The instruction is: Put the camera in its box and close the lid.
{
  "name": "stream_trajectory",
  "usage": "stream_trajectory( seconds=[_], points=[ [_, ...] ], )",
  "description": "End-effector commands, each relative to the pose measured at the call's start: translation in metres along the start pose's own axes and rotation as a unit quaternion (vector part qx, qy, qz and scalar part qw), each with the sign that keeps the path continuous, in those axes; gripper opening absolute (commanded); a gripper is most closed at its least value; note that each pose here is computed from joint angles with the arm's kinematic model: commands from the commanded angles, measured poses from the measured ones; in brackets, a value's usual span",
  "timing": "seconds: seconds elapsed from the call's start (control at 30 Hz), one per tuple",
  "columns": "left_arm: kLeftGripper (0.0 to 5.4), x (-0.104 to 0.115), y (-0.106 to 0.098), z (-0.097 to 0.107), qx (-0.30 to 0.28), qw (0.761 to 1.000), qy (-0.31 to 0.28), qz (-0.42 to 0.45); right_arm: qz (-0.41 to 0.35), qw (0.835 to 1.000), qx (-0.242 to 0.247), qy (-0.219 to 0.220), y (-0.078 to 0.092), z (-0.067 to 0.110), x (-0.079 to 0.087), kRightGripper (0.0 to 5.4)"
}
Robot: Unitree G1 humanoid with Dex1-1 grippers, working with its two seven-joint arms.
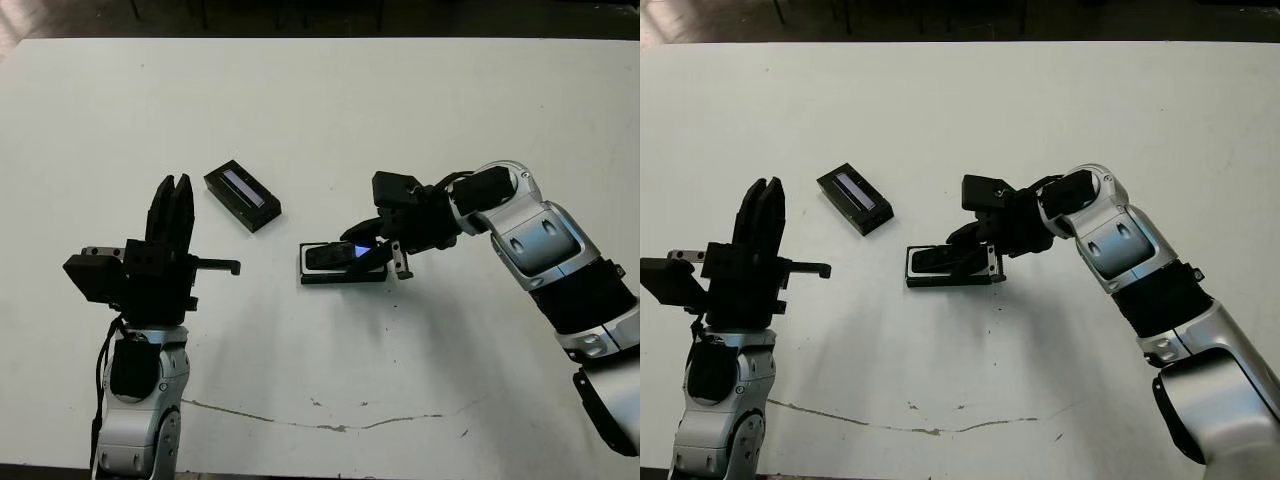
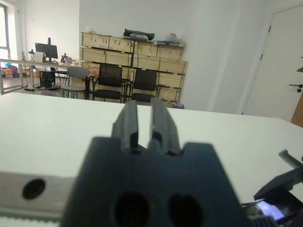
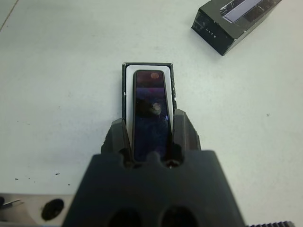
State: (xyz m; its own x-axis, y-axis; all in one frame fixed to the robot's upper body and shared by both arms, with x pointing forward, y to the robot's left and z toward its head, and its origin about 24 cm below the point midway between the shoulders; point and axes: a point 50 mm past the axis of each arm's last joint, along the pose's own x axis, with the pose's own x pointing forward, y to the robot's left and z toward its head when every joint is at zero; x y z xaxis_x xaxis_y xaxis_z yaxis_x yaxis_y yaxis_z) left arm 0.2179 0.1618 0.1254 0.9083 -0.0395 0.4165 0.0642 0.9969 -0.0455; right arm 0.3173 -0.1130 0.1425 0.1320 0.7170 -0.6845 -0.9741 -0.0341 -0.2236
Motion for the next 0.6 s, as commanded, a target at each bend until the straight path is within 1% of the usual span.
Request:
stream_trajectory(
  seconds=[0.03, 0.2, 0.23, 0.3, 0.43, 0.6],
  points=[
    [0.0, -0.004, 0.001, -0.003, 0.004, 1.0, 0.01, 0.004, 0.005, 1.0, 0.002, 0.004, 0.004, -0.003, 0.006, 0.23],
    [0.0, -0.004, 0.001, -0.004, 0.0, 1.0, 0.009, 0.003, 0.003, 1.0, 0.022, 0.002, 0.005, -0.003, 0.007, 0.23],
    [0.0, -0.004, 0.001, -0.004, 0.004, 1.0, 0.009, 0.003, 0.005, 1.0, 0.028, -0.001, 0.005, -0.003, 0.006, 0.52],
    [0.0, -0.004, 0.001, -0.004, 0.005, 1.0, 0.01, 0.004, 0.005, 0.999, 0.032, -0.009, 0.004, -0.002, 0.004, 0.81],
    [0.0, -0.004, 0.001, -0.004, -0.001, 1.0, 0.01, 0.005, -0.014, 1.0, 0.016, -0.019, 0.0, 0.0, -0.001, 1.72],
    [0.0, -0.003, 0.001, -0.004, 0.002, 1.0, 0.01, 0.004, -0.041, 0.999, -0.022, -0.026, -0.006, 0.005, -0.011, 2.8]
  ],
)
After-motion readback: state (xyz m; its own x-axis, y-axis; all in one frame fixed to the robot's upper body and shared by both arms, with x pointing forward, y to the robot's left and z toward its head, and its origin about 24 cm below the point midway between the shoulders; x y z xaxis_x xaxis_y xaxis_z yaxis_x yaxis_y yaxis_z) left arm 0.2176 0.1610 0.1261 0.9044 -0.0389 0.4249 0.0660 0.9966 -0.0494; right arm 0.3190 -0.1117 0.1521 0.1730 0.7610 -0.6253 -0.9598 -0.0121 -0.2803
